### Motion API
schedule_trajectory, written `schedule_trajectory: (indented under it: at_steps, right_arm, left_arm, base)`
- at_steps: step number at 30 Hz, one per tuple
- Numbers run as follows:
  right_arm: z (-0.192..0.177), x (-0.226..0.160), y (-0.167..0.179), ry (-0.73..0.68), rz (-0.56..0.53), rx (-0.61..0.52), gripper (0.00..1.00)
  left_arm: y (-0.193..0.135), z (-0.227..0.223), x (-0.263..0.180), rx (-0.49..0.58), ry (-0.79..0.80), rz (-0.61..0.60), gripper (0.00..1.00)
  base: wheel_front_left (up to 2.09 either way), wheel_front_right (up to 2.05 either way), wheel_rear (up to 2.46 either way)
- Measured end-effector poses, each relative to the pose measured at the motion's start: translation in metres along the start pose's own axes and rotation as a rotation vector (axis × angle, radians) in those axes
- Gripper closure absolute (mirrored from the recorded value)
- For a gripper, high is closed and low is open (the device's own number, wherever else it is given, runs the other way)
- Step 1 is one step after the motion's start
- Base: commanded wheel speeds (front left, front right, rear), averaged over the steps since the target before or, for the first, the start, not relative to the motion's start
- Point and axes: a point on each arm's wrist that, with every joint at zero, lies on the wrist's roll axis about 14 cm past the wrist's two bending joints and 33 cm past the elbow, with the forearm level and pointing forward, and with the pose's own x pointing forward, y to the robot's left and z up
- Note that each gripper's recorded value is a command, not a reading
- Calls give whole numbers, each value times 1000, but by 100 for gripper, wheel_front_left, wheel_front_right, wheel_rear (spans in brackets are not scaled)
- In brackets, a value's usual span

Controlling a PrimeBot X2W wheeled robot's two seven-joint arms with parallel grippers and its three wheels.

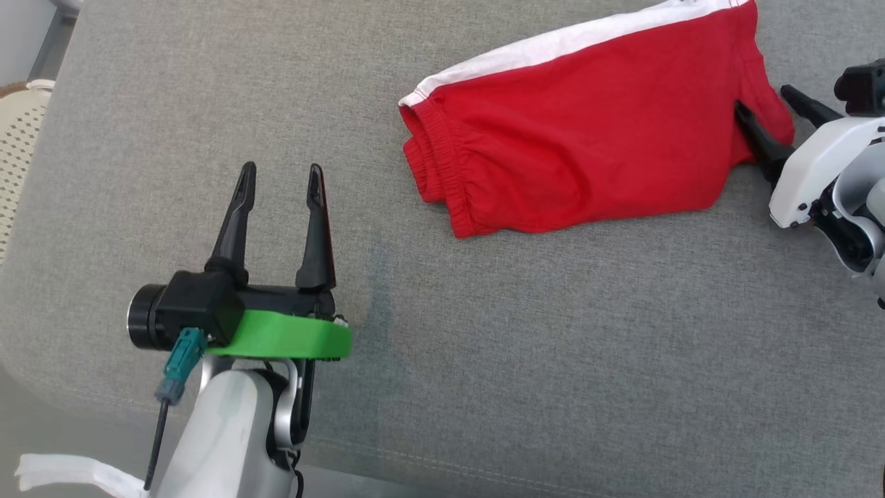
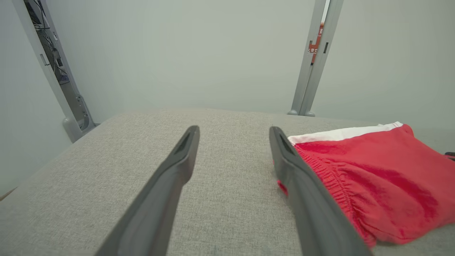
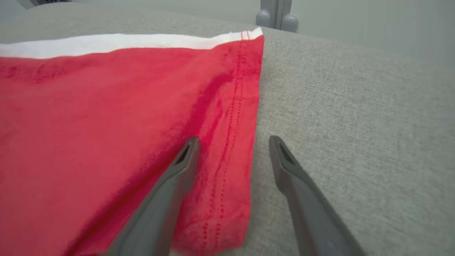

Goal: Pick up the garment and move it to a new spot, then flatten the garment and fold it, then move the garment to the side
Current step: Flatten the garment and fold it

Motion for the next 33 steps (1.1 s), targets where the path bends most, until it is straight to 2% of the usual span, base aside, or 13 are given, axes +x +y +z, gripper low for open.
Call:
schedule_trajectory:
  at_steps: [2, 3, 4, 5, 6, 16, 33]
  right_arm:
    - [-5, 2, 3, 20, 6, 2, 0]
    - [-8, 3, 5, 31, 8, 10, 14]
    - [-9, 4, 6, 36, 11, 14, 56]
    - [-10, 5, 7, 40, 11, 17, 86]
    - [-11, 5, 8, 45, 11, 25, 100]
    - [4, -11, 13, -14, 8, 35, 100]
    - [-14, -133, -65, -88, -244, 196, 100]
  left_arm:
    - [4, -1, -5, 2, 4, 19, 0]
    - [7, -1, -7, 3, 4, 27, 0]
    - [9, -1, -8, 6, 4, 33, 0]
    - [10, -1, -9, 11, 4, 36, 0]
    - [11, -2, -10, 16, 7, 38, 0]
    - [9, 3, -18, 2, -1, 39, 0]
    - [-16, 7, -21, -25, -18, -52, 0]
  base:
    - [0, 0, 0]
    - [0, 0, 0]
    - [0, 0, 0]
    - [0, 0, 0]
    - [0, 0, 0]
    - [0, 0, 0]
    - [0, 0, 0]
